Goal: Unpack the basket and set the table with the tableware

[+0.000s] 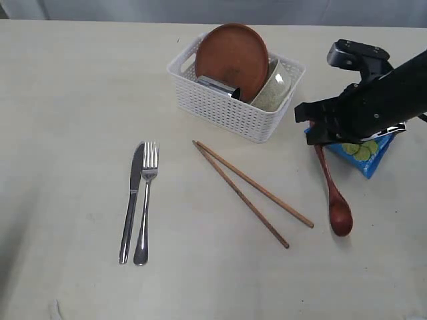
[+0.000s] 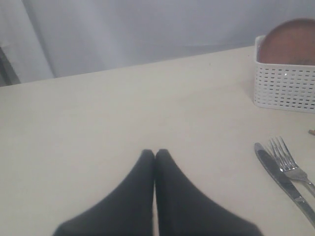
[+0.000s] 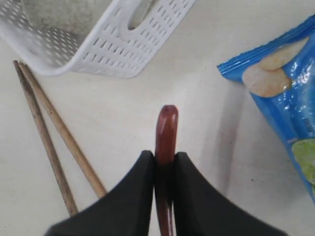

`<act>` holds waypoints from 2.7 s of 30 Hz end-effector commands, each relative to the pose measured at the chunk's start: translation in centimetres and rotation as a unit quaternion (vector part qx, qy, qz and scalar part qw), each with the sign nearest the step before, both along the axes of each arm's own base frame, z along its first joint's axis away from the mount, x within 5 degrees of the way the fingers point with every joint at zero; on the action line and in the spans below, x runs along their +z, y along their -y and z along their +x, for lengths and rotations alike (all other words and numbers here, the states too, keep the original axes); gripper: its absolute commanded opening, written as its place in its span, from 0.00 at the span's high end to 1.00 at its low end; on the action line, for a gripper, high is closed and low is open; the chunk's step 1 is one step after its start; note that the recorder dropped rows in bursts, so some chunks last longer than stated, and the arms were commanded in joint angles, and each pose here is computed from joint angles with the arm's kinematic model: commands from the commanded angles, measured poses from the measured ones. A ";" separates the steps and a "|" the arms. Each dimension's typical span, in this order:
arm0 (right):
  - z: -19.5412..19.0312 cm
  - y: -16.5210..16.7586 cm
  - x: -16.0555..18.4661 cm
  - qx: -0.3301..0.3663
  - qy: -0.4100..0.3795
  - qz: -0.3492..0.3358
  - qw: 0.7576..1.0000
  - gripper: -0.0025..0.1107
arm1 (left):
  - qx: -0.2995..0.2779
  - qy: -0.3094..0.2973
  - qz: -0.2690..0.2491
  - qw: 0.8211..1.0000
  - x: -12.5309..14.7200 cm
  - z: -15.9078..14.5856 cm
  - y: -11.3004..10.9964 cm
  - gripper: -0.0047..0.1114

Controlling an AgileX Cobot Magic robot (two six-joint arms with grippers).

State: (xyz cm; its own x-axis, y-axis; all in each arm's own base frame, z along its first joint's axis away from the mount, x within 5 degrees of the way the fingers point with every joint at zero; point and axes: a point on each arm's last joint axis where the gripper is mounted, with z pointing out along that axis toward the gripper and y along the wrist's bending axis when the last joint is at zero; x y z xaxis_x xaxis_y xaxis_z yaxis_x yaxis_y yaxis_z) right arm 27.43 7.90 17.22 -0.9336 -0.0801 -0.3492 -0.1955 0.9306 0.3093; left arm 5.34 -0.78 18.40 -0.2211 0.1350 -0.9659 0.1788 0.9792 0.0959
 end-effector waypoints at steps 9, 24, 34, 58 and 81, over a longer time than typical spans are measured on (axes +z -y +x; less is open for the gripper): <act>0.3 -0.1 -0.1 0.009 -0.013 0.006 1.000 0.55 | 0.001 0.004 -0.002 1.000 0.0 0.0 0.0 0.96; -4.0 -10.5 2.2 0.238 0.021 -0.039 0.970 0.60 | 0.001 0.004 -0.002 1.000 0.0 0.0 0.0 0.96; -2.4 -15.5 -0.9 0.278 -0.008 -0.177 0.944 0.48 | 0.001 0.004 -0.002 1.000 0.0 0.0 0.0 0.96; -1.1 -15.9 -6.5 0.301 -0.099 -0.260 0.912 0.81 | 0.001 0.004 -0.002 1.000 0.0 0.0 0.0 0.96; -1.8 -10.7 -5.3 0.248 -0.152 -0.303 0.908 0.98 | 0.001 0.004 -0.002 1.000 0.0 0.0 0.0 0.96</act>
State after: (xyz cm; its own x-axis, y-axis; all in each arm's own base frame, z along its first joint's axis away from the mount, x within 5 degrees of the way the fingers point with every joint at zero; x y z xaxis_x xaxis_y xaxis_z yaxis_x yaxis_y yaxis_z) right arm 25.79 19.69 12.23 -0.7653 -0.6291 0.1364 -0.6427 0.7584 -0.1081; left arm 5.34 -0.78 18.40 -0.2211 0.1350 -0.9659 0.1788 0.9792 0.0959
